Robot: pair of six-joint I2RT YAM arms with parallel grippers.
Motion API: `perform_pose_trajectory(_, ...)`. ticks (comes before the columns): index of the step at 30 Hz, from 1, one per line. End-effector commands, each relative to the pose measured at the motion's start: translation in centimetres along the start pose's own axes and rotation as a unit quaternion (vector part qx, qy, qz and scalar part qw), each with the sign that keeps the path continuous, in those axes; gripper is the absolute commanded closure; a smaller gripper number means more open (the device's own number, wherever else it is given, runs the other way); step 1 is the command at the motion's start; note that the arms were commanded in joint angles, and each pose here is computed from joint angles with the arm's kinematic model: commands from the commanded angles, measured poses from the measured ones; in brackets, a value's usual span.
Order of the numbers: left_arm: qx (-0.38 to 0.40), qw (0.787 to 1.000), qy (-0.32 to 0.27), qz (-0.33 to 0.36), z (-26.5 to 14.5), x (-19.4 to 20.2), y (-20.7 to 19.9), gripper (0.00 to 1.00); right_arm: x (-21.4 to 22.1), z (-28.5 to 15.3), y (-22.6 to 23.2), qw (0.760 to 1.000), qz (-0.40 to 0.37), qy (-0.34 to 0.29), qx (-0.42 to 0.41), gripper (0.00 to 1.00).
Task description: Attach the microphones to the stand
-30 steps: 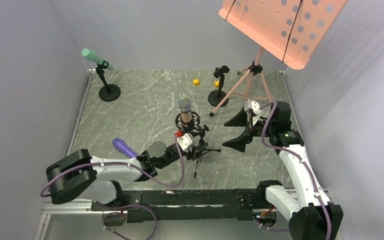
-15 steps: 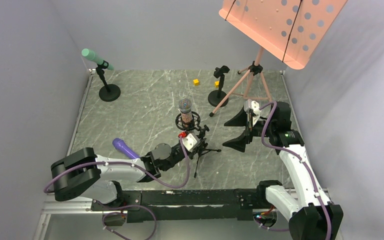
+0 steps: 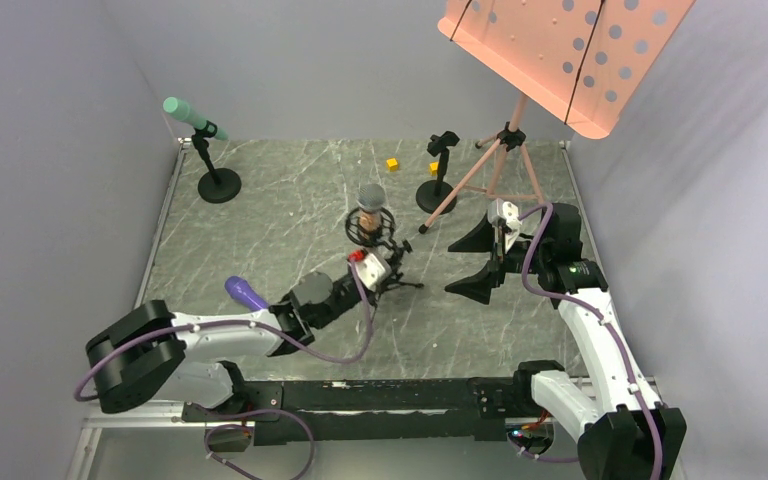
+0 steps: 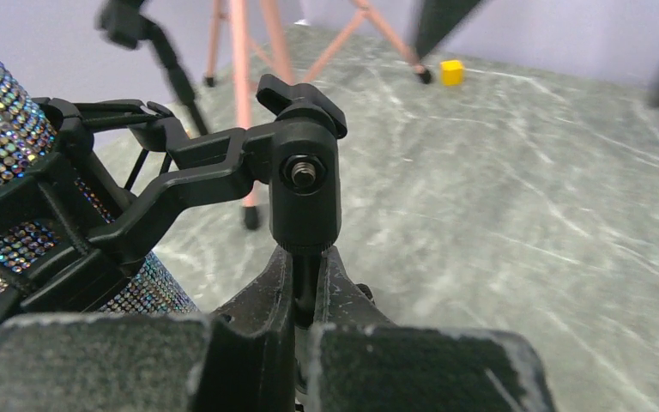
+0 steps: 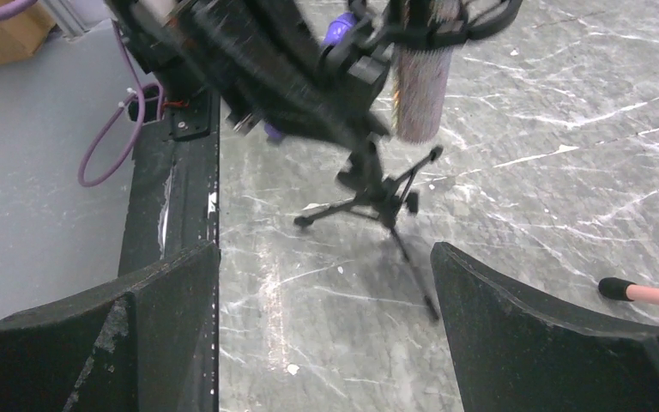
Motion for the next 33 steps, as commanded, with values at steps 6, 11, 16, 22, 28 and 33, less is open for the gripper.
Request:
perform_pose_trajectory(6,-0.055,0.992,-0.107,0.030,-1.7,-10.1,11.9,1.00,-1.1,-0.1,-0.8,0.999,-0.038,-0.004,0.004,0.00)
perform_pose_trajectory(11,-0.102,0.988,-0.111,0.041,-1.9,-12.4,19.7,1.00,-0.9,-0.1,-0.9,0.999,-0.033,-0.004,0.002,0.00)
perform_pose_trajectory(16,-0.129,0.985,-0.116,0.019,-1.9,-14.3,26.9,1.00,-0.7,0.0,-0.9,1.000,-0.028,-0.004,-0.001,0.00)
perform_pose_trajectory(22,-0.144,0.985,-0.097,-0.002,-0.6,-14.2,33.5,1.00,-0.5,0.0,-1.0,1.000,-0.023,-0.001,-0.006,0.00)
perform_pose_trajectory(28,-0.170,0.982,-0.080,-0.021,0.0,-13.1,38.8,1.00,-0.5,0.1,-0.9,1.000,-0.016,-0.002,-0.014,0.00)
perform_pose_trajectory(33,-0.191,0.979,-0.063,-0.033,0.2,-11.5,41.4,1.00,-0.4,0.1,-0.8,1.000,-0.011,-0.001,-0.022,0.00)
Point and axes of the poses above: each gripper's point midway between its finger pads, its own z axis out along the fingers, its own y axis along the line the jaws close on, x = y × z, the point moved 1 cm from there along -z, back along the fingers, and after that the axes turned 14 degrees about -z, right-handed, at the moved point
